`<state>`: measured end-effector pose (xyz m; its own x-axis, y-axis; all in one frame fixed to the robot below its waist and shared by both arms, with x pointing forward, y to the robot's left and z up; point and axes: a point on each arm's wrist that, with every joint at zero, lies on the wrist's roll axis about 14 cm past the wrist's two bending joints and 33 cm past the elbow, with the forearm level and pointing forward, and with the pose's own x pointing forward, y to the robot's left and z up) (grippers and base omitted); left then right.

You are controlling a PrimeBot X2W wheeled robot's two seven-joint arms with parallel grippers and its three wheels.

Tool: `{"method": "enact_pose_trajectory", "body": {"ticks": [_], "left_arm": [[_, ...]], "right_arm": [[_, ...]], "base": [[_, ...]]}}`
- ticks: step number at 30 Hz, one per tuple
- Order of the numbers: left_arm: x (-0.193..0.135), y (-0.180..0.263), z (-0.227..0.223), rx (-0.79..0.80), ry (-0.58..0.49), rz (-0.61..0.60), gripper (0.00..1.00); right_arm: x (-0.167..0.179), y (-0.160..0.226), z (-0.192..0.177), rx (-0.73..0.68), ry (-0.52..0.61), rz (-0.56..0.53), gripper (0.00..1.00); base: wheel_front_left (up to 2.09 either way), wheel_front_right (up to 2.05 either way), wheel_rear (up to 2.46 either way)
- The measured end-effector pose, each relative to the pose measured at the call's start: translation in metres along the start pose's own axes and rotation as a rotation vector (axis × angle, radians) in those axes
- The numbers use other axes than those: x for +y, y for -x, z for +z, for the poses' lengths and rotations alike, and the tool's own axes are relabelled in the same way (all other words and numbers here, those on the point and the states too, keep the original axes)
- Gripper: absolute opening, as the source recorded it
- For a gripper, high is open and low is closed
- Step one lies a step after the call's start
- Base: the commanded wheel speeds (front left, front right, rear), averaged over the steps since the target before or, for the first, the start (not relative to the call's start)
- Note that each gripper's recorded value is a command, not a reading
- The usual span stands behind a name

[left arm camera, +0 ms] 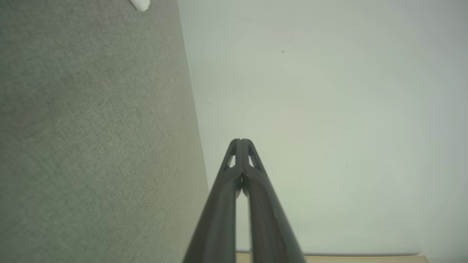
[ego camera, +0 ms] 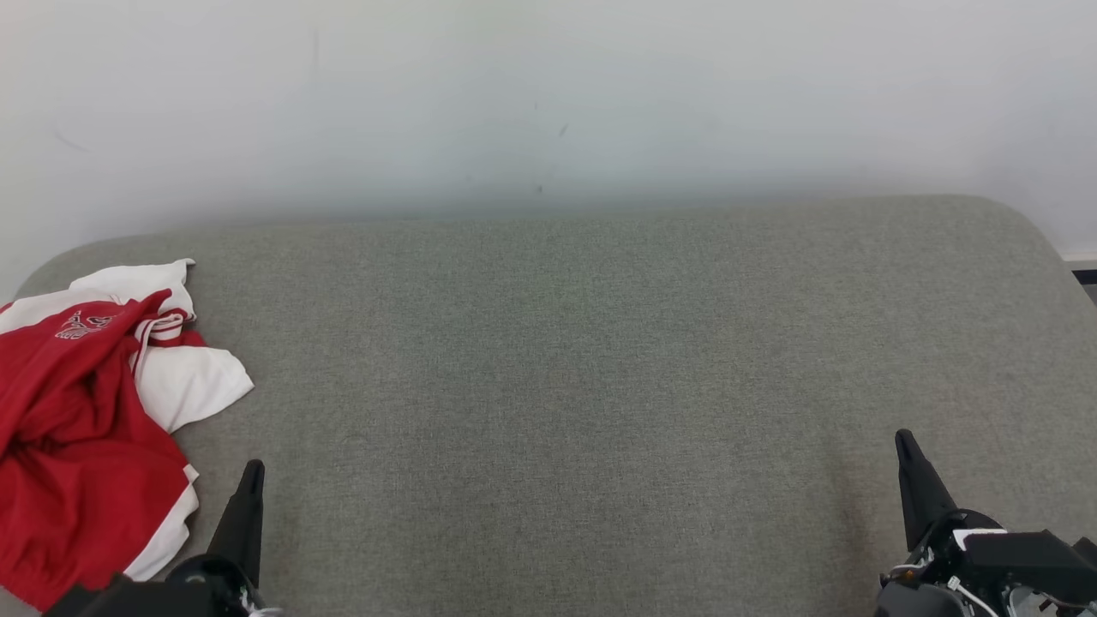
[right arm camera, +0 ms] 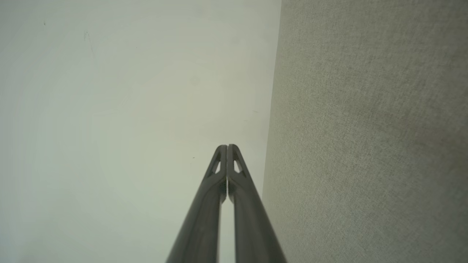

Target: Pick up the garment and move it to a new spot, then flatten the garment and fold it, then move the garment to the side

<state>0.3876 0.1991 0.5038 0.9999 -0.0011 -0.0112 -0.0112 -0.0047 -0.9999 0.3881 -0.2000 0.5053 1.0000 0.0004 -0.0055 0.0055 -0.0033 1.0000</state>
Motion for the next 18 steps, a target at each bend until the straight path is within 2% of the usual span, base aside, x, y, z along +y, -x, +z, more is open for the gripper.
{"method": "enact_pose_trajectory", "body": {"ticks": [1,2,7,18], "left_arm": [[0.000,0.000,0.000,0.000,0.000,0.000,0.00],[0.002,0.001,0.000,-0.001,0.001,0.005,1.00],[0.028,0.012,-0.002,-0.004,0.014,0.083,1.00],[0.029,0.019,-0.002,-0.033,-0.025,0.087,1.00]], "right_arm": [[0.000,0.000,0.000,0.000,0.000,0.000,0.00],[-0.002,0.001,0.000,0.000,-0.001,-0.006,1.00],[-0.028,0.012,-0.001,-0.003,-0.008,-0.082,1.00],[-0.026,0.015,-0.011,0.002,0.055,-0.080,1.00]], "base": [[0.00,0.00,0.00],[0.00,0.00,0.00],[0.00,0.00,0.00],[0.00,0.00,0.00]]}}
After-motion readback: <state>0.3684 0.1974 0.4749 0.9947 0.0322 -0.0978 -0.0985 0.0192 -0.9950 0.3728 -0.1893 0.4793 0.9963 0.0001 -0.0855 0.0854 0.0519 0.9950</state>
